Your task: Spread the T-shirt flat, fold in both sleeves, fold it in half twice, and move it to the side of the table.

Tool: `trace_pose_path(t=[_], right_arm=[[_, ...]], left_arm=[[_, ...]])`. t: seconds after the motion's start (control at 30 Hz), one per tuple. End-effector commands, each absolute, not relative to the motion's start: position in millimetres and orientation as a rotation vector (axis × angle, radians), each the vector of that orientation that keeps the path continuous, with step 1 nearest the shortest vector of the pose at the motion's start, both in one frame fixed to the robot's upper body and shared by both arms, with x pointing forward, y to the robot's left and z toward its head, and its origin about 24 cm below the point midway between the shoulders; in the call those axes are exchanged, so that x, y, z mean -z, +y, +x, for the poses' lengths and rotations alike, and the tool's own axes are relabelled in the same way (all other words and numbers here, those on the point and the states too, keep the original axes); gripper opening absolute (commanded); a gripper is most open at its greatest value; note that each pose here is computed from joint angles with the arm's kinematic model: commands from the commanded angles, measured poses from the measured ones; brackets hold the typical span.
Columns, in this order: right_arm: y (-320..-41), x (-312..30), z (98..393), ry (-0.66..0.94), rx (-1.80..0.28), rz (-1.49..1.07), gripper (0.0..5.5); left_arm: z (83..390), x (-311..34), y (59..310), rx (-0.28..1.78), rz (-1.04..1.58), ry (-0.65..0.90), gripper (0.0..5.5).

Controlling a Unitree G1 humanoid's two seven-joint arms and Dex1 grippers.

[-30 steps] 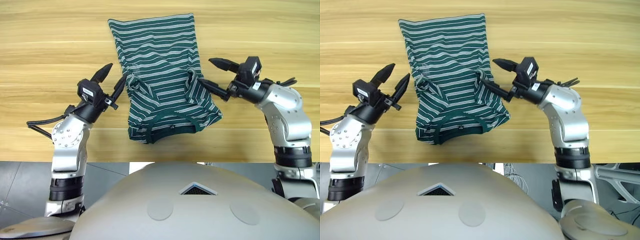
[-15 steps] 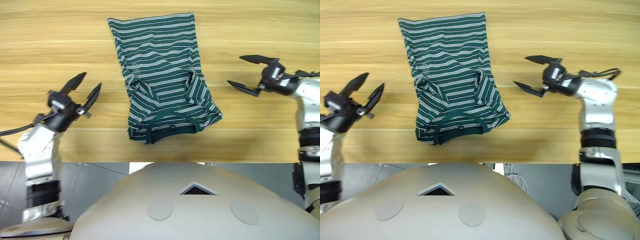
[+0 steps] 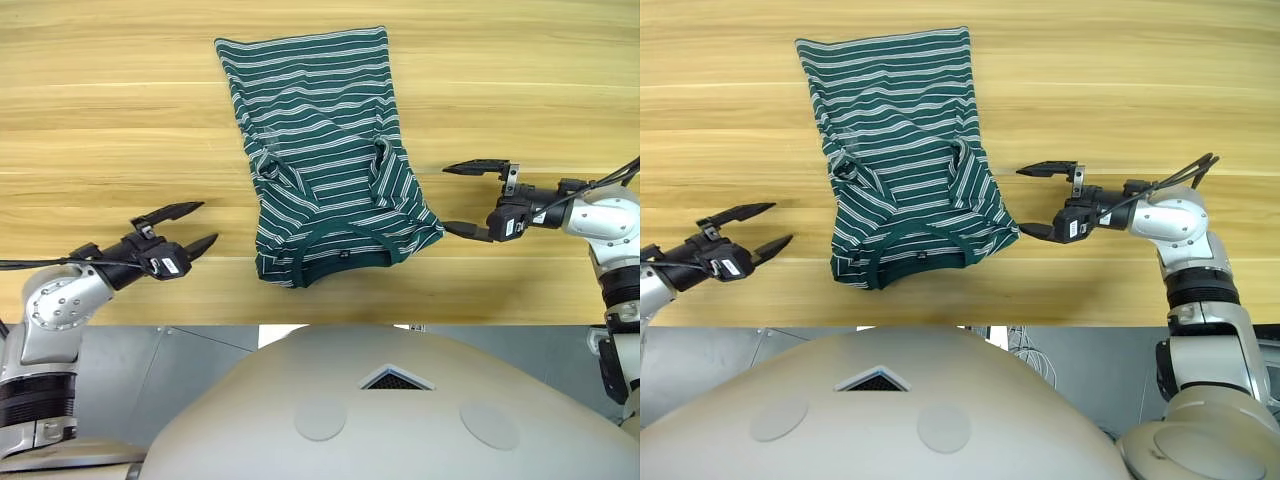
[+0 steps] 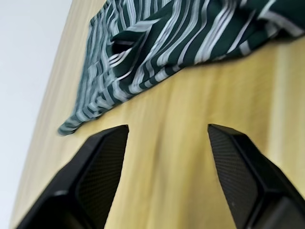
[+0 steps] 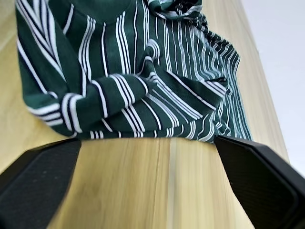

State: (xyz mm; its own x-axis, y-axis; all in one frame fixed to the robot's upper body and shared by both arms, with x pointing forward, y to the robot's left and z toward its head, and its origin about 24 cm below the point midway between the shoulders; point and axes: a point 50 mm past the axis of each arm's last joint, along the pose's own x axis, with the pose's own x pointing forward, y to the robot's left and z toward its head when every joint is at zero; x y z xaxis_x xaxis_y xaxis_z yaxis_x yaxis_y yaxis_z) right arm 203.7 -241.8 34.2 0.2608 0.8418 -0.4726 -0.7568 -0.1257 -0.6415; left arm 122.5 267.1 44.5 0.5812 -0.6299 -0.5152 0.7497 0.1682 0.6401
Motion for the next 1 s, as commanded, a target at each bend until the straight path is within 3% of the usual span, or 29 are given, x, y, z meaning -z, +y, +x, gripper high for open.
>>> trace_pose_path(t=[0.03, 0.4, 0.6, 1.0], right_arm=[[-230.6, -20.4, 202.7, -0.081, -1.423, -0.978, 5.23], [-216.3, -10.5, 213.8, -0.082, -1.475, -0.992, 5.23], [-213.2, -11.5, 204.6, -0.031, -1.615, -0.899, 5.23], [-206.5, -9.7, 208.7, 0.015, -1.691, -0.804, 2.97]], left_arm=[[118.7, -34.0, 259.3, 1.067, 0.988, 0.167, 2.96], [125.9, -7.2, 239.8, 1.251, 1.05, 0.173, 2.96], [125.2, -1.0, 225.1, 1.341, 1.059, 0.123, 2.96], [122.3, 5.0, 208.6, 1.426, 1.006, 0.097, 2.96]])
